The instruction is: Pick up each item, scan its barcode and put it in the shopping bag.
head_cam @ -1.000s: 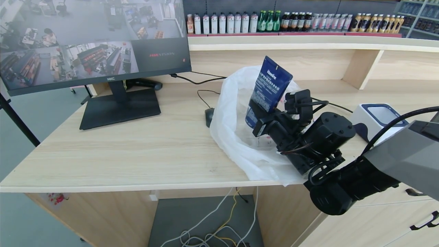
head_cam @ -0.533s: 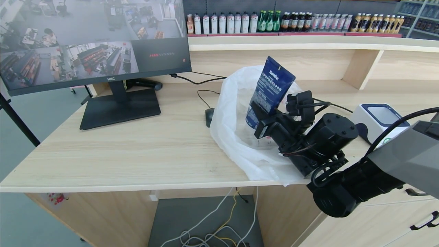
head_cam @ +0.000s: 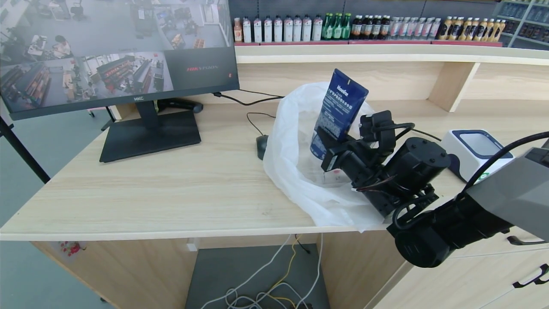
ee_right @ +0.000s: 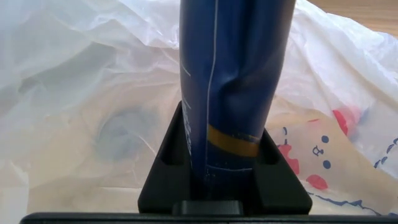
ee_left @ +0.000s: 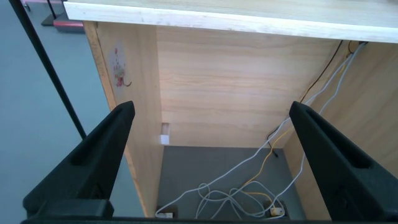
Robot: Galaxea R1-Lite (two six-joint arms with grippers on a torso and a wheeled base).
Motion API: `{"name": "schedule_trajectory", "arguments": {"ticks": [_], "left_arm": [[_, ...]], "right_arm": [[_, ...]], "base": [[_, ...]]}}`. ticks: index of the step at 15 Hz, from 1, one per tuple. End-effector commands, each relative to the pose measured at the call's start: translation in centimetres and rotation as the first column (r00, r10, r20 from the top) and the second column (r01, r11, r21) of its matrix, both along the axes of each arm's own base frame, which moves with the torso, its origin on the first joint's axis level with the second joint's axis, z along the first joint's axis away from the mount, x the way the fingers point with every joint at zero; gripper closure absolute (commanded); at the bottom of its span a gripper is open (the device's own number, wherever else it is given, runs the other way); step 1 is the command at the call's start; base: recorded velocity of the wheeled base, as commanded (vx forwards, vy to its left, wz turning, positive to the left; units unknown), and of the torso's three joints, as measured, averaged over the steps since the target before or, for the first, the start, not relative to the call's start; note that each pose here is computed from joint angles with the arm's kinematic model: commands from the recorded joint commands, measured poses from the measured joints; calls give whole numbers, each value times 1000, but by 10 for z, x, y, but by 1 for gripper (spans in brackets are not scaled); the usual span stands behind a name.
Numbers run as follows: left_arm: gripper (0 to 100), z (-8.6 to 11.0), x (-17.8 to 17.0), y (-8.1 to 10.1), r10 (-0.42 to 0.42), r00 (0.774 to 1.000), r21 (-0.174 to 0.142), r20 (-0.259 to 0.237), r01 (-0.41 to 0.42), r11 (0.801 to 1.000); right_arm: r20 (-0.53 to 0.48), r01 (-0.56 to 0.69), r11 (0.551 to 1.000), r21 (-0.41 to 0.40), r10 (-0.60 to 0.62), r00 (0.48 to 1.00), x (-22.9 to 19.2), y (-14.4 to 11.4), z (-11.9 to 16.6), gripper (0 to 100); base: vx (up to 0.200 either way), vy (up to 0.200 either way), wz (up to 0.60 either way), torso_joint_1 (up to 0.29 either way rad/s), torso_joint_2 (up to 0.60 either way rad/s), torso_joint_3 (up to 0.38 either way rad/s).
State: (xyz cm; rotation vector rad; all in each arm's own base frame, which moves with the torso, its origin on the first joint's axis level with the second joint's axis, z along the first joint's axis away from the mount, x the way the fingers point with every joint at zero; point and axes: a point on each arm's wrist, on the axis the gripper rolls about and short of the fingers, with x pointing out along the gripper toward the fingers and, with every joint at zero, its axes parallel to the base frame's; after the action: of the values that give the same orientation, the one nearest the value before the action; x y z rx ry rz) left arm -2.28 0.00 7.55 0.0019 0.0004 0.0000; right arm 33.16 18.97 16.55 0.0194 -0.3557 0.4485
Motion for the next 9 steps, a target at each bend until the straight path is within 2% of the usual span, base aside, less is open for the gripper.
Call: {"name": "schedule_trajectory", "arguments": {"ticks": [1,4,9], "left_arm": [[0,0,0,0,-2,1000,1,0,2,1000],[0,0,0,0,0,1000,1,0,0,1000],[0,0,0,0,-2,1000,1,0,2,1000]], "right_arm": [[17,6,1000,7,-6,1000,-3,-1,9,100],[-8,16,999,-32,-16,1000,-7,-4,18,100],[-46,30,996,-89,-35,998,-3,-6,12,100]], "base": [[0,0,0,0,0,0],[0,0,0,0,0,0],[0,0,0,0,0,0]]}}
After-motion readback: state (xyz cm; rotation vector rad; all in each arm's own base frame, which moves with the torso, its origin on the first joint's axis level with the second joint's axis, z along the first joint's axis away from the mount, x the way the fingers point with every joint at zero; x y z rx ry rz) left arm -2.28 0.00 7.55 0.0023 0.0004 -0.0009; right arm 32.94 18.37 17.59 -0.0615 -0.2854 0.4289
